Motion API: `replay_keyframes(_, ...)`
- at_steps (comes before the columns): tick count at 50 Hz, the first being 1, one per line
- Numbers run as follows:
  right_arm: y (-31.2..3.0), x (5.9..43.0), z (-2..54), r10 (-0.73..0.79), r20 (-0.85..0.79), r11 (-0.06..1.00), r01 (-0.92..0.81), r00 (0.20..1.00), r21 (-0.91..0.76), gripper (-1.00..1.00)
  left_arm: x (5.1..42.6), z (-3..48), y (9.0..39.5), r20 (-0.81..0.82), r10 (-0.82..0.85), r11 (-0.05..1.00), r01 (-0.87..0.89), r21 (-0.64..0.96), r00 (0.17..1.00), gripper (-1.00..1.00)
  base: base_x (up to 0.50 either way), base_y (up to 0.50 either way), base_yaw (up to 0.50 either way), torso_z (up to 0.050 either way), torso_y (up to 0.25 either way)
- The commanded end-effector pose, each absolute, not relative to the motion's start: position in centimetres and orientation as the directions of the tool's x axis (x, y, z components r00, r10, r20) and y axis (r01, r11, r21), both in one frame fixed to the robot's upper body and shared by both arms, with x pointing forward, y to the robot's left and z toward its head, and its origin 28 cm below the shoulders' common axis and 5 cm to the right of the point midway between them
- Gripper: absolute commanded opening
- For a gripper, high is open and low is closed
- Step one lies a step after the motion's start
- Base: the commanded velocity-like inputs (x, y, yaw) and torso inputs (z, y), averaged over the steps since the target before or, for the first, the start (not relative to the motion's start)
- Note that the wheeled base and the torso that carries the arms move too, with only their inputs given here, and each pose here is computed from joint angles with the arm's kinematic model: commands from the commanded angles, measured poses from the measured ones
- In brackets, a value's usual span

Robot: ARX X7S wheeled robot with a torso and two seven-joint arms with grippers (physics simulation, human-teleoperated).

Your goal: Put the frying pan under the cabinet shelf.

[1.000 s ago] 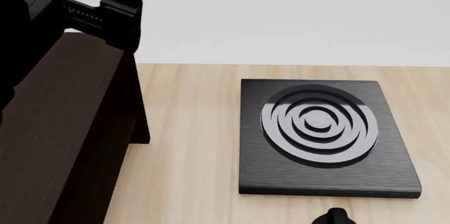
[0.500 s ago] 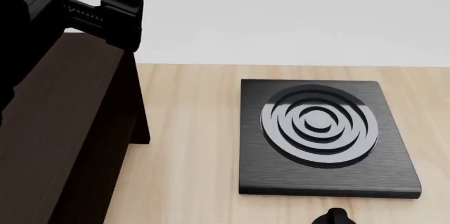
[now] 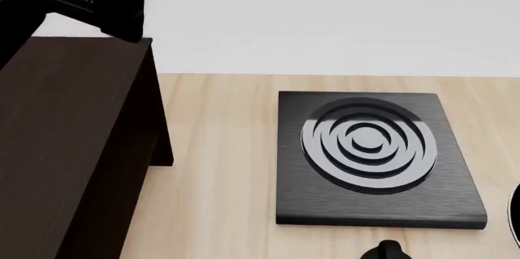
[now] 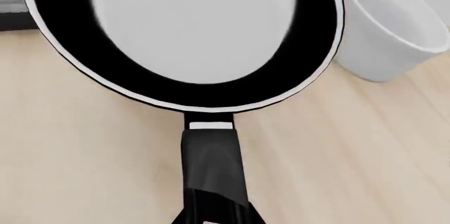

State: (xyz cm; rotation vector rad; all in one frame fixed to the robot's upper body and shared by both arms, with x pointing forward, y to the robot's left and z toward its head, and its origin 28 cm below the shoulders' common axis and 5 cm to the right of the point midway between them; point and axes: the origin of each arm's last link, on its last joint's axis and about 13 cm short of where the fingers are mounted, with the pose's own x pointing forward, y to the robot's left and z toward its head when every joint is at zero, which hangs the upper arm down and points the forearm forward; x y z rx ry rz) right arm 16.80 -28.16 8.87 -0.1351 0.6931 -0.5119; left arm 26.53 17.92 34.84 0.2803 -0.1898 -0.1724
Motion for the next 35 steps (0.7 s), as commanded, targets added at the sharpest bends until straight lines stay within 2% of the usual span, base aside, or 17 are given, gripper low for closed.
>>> replay_keyframes(1, -26.4, 17.4, 13.6, -0.489, -0.436, 0.861, 0.341, 0.755, -0.376, -1.00, 25.8, 35.5, 18.2, 0.176, -0.189, 0.948, 0.133, 0.290, 0.966, 1.00, 0.00, 0.00, 0.00, 0.000, 0.000)
replay_keyframes(12, -24.5, 18.0, 16.2, -0.423, -0.399, 0.871, 0.244, 0.814, -0.426, -1.00, 25.4, 35.9, 18.2, 0.187, -0.191, 0.947, 0.131, 0.292, 0.964, 1.00, 0.00, 0.00, 0.00, 0.000, 0.002)
replay_keyframes(35, -21.2, 18.4, 17.2, -0.277, -0.408, 0.875, 0.053, 0.870, -0.482, -1.00, 24.3, 37.1, 18.6, 0.222, -0.181, 0.950, 0.112, 0.291, 0.958, 1.00, 0.00, 0.00, 0.00, 0.000, 0.001)
